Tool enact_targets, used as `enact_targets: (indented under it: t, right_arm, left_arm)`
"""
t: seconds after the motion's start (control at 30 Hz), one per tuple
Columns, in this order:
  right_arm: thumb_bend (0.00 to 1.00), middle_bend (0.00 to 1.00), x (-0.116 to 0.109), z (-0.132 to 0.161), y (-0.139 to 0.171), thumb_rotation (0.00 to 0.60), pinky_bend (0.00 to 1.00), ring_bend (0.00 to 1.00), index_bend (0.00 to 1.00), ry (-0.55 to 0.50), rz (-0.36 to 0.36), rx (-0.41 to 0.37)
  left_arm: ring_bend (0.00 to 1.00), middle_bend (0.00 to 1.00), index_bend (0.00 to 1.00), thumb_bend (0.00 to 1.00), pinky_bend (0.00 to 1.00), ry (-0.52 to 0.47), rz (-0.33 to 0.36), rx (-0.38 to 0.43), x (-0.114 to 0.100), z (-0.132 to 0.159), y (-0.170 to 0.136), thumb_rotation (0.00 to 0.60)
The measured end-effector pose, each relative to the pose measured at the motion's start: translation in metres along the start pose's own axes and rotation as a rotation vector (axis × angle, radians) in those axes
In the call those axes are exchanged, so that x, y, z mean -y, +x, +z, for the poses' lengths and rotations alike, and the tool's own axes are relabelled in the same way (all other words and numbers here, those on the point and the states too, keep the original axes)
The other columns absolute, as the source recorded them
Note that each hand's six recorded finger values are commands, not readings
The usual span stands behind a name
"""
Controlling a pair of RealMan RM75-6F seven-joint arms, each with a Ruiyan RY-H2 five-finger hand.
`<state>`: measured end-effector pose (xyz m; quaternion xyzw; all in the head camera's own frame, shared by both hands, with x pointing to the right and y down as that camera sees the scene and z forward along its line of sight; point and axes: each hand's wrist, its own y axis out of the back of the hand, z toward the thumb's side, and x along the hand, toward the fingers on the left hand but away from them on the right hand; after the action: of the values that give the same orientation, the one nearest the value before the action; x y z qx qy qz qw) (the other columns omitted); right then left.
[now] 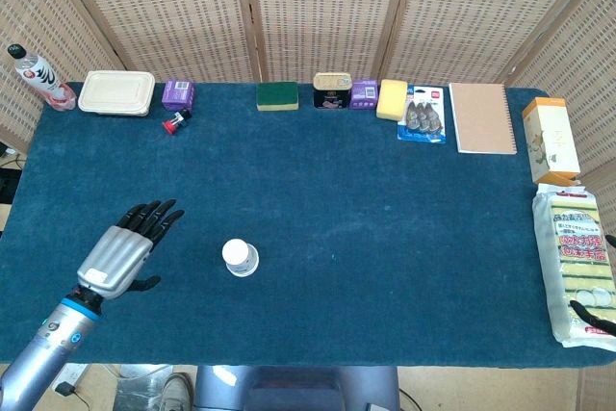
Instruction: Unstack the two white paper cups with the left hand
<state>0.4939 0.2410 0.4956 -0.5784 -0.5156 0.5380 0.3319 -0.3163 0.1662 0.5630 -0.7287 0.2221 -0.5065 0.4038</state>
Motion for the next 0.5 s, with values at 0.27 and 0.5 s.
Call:
enact_targets:
  t: [0.27,0.5]
  right_arm:
    - [0.16,0.01,-0.002,-0.002,-0.001,0.6,0.0,0.0,0.12,-0.018,0.004,0.0]
    - [0.16,0.01,-0.004,-0.005,-0.002,0.6,0.0,0.0,0.12,-0.033,0.001,0.004]
  left_arm:
    - [0.0,0.0,0.03,0.14,0.09,0.059,-0.066,0.026,0.01,0.037,0.039,0.6]
    - [0.0,0.0,0.19,0.14,0.09,0.06,-0.123,0.039,0.024,0.07,0.065,0.6]
